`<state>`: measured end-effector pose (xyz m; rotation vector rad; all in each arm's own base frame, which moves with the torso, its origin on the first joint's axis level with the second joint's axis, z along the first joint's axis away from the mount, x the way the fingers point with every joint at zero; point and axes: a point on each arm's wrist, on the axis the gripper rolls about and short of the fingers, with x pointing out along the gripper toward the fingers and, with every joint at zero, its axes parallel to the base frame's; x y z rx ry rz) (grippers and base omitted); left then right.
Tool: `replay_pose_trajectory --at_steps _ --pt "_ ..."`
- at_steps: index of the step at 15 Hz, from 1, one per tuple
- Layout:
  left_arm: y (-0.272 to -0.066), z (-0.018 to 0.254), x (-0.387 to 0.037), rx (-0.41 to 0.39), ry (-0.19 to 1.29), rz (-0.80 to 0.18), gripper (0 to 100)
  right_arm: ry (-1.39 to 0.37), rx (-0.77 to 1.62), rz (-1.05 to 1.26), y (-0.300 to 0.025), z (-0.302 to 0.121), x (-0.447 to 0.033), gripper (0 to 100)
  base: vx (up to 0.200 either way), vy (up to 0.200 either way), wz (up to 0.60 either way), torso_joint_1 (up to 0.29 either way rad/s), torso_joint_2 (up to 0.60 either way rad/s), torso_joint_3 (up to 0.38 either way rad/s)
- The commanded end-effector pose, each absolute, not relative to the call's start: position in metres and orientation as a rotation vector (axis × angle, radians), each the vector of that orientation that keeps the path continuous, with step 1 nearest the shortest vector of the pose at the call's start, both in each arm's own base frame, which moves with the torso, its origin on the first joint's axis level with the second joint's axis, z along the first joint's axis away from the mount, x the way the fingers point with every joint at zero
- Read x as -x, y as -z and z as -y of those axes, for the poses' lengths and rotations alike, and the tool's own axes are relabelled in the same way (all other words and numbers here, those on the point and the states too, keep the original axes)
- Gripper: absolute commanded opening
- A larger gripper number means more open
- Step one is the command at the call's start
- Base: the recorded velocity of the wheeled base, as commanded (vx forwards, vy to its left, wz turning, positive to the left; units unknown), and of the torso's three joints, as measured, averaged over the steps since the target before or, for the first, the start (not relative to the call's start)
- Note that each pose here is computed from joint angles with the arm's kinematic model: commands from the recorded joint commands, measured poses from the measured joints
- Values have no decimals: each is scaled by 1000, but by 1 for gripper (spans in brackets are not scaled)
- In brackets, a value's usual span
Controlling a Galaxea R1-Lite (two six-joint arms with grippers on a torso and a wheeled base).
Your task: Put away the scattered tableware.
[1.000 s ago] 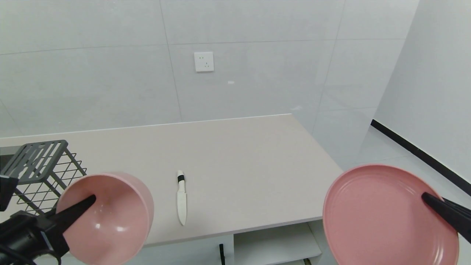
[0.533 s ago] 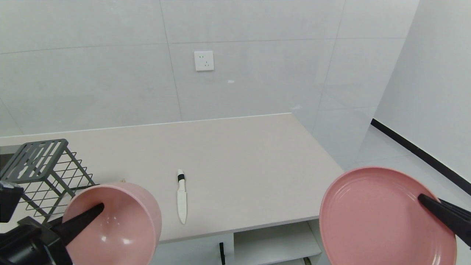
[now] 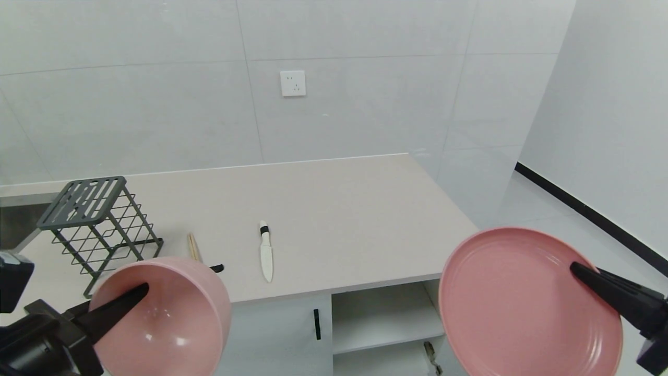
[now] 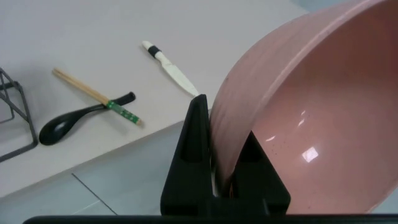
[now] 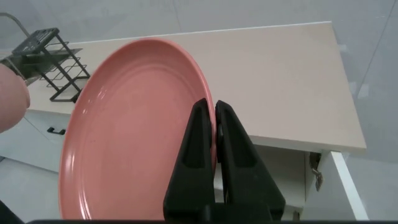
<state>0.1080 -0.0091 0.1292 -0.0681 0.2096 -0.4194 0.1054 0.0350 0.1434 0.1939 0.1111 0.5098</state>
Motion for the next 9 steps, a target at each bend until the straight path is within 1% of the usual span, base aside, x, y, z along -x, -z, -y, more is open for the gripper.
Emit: replay_pose_trajectory --at_steps 1,4,6,8,9 --pt "-131 9 -112 69 421 -214 0 -499 -190 -207 -127 -41 -127 0 0 0 0 -85 256 110" --pt "-129 12 -110 67 445 -222 0 -497 -189 -224 -121 -45 -140 0 0 0 0 -172 359 170" --pt "-129 12 -109 63 449 -218 0 -498 -187 -241 -119 -46 -141 0 0 0 0 -222 427 210" --pt "-127 14 -109 33 469 -222 0 -497 -187 -247 -118 -46 -142 0 0 0 0 -264 530 244" --pt "-123 14 -106 9 476 -234 0 -495 -186 -272 -114 -47 -145 0 0 0 0 -276 544 276"
